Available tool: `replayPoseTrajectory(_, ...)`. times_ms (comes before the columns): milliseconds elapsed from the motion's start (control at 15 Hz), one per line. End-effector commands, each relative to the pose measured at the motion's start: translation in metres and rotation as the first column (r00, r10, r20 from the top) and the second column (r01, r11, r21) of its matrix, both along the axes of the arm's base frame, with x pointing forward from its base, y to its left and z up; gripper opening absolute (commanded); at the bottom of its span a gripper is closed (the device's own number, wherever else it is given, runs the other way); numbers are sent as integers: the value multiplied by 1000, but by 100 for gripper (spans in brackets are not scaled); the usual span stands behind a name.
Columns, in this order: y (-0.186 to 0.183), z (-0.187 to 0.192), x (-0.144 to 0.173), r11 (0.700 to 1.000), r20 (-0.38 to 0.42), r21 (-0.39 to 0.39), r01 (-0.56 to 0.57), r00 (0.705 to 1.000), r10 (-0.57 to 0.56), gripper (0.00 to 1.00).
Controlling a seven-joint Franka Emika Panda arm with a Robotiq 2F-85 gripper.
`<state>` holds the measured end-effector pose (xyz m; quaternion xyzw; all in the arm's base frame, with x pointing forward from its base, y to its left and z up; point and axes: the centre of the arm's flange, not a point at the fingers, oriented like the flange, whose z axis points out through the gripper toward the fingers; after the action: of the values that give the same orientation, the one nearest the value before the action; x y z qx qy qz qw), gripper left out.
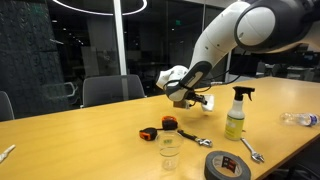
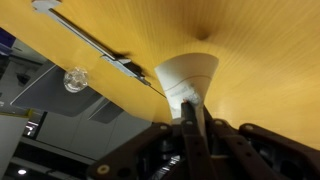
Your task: Put the white cup upright
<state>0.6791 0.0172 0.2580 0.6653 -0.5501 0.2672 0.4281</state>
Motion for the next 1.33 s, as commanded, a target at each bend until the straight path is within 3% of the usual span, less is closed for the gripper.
replayPoseTrajectory(0, -7, 9, 16, 998, 64, -34, 43, 997, -41, 3)
replayPoseTrajectory(600, -24, 1, 15, 993, 87, 107, 54, 994, -63, 3)
replayPoseTrajectory(1267, -28, -3, 16, 989, 84, 131, 65, 994, -76, 3)
